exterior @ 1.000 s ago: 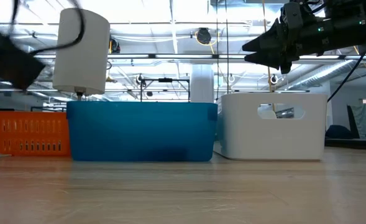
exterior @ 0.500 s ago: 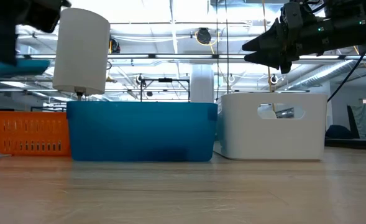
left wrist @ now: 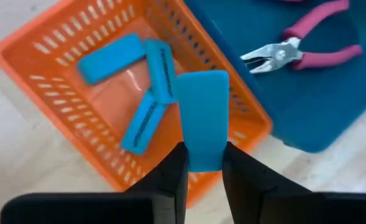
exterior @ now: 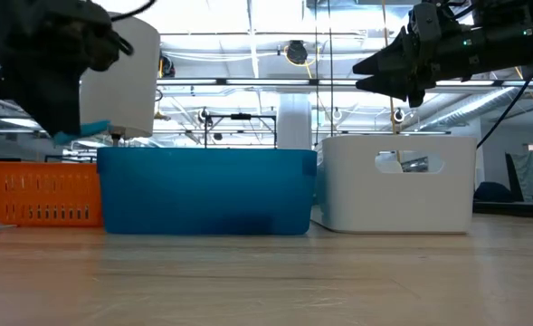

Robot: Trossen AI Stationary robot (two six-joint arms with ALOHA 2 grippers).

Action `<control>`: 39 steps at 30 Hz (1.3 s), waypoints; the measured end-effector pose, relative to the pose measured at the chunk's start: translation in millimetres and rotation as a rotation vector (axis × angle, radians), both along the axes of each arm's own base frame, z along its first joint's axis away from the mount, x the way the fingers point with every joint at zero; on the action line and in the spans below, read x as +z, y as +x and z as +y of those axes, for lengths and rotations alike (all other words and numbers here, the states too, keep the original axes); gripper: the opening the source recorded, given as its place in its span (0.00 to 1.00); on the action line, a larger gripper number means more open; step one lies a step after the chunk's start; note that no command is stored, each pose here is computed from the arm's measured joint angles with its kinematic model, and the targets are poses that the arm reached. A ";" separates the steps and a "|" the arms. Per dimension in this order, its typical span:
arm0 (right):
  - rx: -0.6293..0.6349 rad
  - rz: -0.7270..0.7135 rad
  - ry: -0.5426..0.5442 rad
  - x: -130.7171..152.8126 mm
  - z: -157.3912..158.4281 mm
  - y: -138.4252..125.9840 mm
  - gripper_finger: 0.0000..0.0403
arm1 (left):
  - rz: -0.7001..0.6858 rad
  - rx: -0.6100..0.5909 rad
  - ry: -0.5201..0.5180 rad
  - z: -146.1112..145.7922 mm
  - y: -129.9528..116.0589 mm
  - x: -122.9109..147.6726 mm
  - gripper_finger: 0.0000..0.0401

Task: Pick & Place School Supplies
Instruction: Put the blue eraser into the orange bin

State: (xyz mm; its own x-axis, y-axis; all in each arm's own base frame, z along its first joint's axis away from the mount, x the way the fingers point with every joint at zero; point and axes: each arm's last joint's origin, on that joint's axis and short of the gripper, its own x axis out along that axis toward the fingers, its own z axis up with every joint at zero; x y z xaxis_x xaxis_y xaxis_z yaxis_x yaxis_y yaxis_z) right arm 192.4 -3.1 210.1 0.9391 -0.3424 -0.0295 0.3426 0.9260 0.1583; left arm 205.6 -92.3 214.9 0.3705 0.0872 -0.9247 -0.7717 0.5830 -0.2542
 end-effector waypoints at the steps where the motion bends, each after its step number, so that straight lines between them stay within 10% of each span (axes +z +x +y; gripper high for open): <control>1: 0.000 0.002 0.000 -0.2 0.0 0.0 0.52 | 0.011 -0.001 0.001 1.9 1.8 -1.6 0.21; 33: -0.001 0.014 -0.001 -1.4 0.0 -0.1 0.52 | 0.122 -0.095 -0.058 9.9 38.6 -42.5 0.22; 39: -0.001 0.014 -0.001 -1.3 0.0 -0.1 0.52 | 0.123 -0.082 -0.067 9.8 38.6 -42.5 0.36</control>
